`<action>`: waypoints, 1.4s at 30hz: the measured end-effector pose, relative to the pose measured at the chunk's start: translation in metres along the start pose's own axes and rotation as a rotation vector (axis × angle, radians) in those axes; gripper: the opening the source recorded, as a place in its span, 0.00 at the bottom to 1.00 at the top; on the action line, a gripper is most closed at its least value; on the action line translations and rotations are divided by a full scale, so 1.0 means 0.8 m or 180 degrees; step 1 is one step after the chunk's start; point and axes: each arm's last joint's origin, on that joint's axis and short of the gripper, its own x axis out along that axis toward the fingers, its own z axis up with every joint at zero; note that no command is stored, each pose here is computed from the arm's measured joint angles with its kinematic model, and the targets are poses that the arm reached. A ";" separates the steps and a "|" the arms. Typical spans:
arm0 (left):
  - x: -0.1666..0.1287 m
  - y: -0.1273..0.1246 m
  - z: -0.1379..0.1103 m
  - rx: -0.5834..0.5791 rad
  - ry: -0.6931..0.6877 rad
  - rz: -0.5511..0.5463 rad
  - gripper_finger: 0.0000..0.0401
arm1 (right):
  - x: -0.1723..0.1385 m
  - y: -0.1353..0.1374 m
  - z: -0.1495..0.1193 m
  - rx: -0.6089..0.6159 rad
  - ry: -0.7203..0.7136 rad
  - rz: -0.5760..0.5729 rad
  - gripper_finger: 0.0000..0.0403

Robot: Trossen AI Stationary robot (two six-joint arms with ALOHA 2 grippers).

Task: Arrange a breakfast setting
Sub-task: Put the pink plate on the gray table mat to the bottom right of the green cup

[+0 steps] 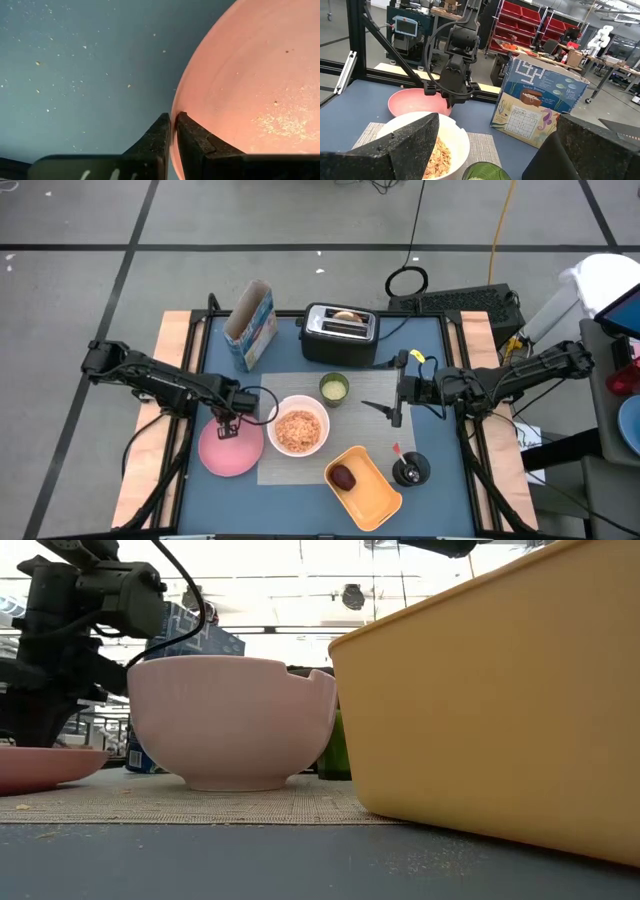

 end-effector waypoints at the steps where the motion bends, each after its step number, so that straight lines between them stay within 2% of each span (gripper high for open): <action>1: -0.001 0.000 -0.001 -0.0005 -0.0012 -0.0010 0.07 | 0.000 0.000 0.000 0.0000 -0.0001 0.0000 0.97; 8: -0.013 0.004 -0.013 -0.0164 -0.0043 -0.0099 0.07 | 0.000 0.000 0.000 0.0001 -0.0002 0.0000 0.97; 26: -0.047 0.012 -0.040 -0.0337 -0.0581 -0.0529 0.02 | 0.000 0.000 0.000 0.0000 -0.0002 0.0000 0.97; 36: -0.059 0.011 -0.053 -0.0465 -0.0583 -0.1085 0.02 | 0.000 0.000 0.000 0.0001 -0.0003 -0.0001 0.97; 42: -0.066 0.005 -0.046 -0.0510 -0.0708 -0.1501 0.02 | 0.000 0.000 0.000 0.0000 -0.0002 -0.0001 0.97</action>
